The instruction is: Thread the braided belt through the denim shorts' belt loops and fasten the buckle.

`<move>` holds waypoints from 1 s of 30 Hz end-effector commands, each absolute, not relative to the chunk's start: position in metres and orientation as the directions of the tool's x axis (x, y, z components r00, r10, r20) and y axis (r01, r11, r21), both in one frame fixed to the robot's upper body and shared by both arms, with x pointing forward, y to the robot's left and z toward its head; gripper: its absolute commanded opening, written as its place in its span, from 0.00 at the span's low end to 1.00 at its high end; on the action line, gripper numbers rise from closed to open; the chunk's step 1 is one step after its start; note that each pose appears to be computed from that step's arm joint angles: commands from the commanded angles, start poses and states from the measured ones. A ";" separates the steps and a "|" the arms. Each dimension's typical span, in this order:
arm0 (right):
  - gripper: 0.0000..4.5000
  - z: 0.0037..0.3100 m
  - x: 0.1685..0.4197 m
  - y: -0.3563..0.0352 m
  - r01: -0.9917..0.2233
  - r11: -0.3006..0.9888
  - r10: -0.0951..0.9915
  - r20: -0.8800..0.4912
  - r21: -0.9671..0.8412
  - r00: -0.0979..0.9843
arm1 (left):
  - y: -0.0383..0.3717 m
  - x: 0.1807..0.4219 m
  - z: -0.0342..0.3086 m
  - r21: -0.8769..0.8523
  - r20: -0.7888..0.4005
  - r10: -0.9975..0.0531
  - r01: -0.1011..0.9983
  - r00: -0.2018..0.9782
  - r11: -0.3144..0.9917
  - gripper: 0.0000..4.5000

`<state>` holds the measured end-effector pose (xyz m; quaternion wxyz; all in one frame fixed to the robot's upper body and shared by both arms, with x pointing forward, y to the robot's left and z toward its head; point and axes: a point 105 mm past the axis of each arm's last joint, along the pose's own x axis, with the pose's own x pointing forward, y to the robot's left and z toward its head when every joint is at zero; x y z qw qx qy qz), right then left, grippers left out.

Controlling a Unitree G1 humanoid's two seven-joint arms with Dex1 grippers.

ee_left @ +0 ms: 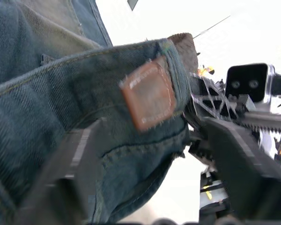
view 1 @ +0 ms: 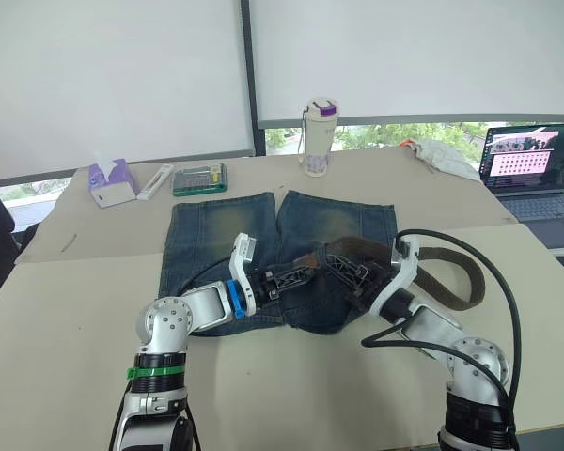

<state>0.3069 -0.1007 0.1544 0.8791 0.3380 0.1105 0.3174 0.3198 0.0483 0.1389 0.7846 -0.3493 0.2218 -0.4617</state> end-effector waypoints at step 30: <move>0.12 0.140 0.306 -0.138 -0.410 0.869 0.320 -0.320 -0.275 0.892 | 0.024 0.323 0.155 -0.763 0.009 -0.916 0.595 0.400 0.252 0.00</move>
